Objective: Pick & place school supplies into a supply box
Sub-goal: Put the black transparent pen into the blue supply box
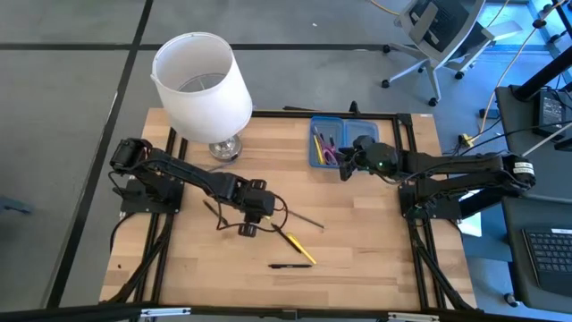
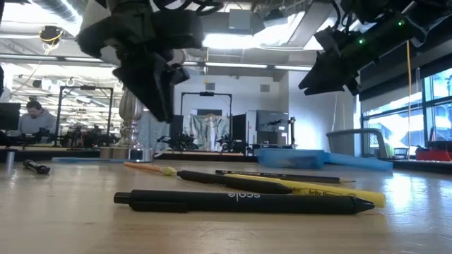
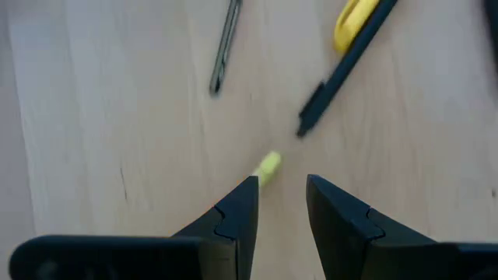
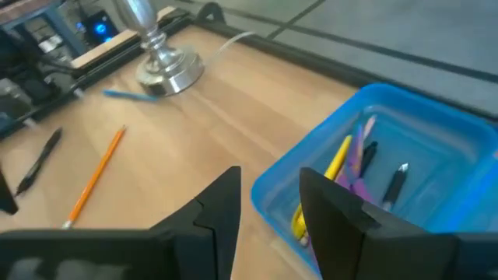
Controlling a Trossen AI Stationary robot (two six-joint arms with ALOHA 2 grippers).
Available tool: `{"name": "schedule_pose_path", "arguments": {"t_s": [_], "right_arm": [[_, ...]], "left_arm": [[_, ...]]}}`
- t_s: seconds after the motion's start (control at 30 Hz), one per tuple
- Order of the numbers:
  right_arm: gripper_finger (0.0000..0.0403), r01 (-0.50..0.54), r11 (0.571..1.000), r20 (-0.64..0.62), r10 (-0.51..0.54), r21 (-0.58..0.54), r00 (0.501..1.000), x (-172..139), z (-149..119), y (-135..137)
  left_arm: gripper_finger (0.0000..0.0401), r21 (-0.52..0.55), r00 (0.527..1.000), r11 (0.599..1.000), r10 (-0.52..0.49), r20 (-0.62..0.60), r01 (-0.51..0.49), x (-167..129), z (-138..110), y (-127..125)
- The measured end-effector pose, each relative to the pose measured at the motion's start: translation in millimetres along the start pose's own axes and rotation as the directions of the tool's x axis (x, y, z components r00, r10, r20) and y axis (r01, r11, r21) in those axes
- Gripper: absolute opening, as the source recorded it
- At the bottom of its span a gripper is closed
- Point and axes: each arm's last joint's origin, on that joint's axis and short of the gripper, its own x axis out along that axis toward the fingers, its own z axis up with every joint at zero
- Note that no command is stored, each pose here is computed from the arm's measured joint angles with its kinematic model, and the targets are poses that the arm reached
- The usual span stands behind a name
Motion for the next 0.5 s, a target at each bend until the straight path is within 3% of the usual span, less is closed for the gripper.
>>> {"name": "schedule_pose_path", "arguments": {"t_s": [0.13,0.3,0.5], "right_arm": [[0.0136,-0.009,1.0,-0.007,0.009,0.003,1.0,0.0,-0.4,0.2],[0.0136,-0.026,0.999,-0.024,0.026,0.024,0.999,0.0,-1.2,0.5],[0.0136,-0.119,0.993,-0.102,0.12,0.019,0.987,-0.4,-5.0,2.5]], "left_arm": [[0.0102,0.075,0.997,0.997,-0.022,0.067,0.017,5.0,1.8,2.8],[0.0102,0.072,0.998,0.997,-0.007,0.059,0.003,10.6,-0.5,6.1],[0.0102,0.08,0.998,0.997,0.018,0.064,-0.023,10.5,0.1,6.7]]}}
